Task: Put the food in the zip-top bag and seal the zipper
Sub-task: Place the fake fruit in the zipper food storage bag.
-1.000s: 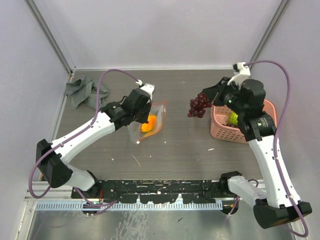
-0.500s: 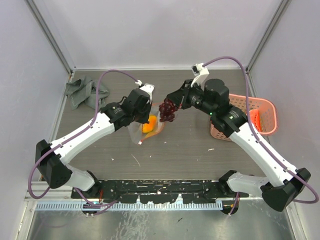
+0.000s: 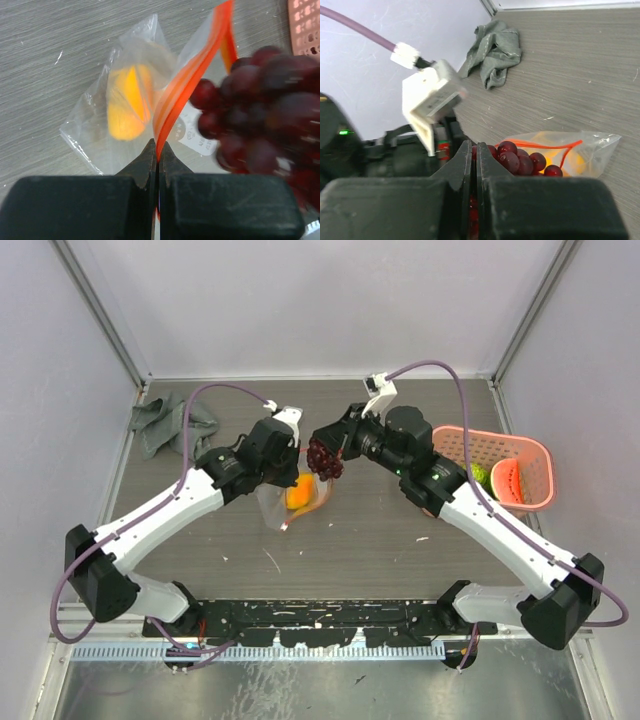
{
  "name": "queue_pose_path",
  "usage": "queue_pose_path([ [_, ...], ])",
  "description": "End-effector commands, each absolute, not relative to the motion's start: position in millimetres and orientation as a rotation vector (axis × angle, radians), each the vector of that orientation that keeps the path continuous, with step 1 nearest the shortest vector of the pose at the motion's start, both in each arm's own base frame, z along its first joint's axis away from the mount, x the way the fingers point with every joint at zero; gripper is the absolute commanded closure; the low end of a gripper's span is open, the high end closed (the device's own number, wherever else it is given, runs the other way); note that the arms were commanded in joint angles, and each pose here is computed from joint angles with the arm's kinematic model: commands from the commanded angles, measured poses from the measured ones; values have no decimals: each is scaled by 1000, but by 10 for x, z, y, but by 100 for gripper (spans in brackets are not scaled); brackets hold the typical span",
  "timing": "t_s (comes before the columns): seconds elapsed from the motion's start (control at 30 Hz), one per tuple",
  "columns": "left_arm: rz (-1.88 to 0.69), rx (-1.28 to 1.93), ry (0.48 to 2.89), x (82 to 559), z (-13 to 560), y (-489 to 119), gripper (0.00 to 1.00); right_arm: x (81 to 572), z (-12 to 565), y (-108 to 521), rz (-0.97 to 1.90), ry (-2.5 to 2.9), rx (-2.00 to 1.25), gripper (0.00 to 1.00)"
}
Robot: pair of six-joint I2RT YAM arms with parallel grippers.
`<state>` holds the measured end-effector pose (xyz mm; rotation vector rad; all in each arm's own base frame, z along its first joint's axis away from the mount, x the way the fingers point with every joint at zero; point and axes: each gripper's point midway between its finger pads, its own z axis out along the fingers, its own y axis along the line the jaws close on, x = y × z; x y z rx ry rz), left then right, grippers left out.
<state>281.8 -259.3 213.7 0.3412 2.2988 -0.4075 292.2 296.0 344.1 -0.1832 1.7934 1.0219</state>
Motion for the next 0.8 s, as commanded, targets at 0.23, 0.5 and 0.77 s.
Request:
queue_pose_path([
  [0.23, -590, 275, 2196, 2820, 2475, -2711, 100, 2982, 3483, 3066, 1096, 1714, -122, 99],
  [0.5, -607, 259, 2205, 2838, 2459, -2716, 100, 2944, 3421, 3127, 1124, 1728, -142, 99],
  [0.77, -630, 255, 2183, 2809, 2522, -2696, 100, 3092, 2955, 3087, 996, 1863, -106, 97],
])
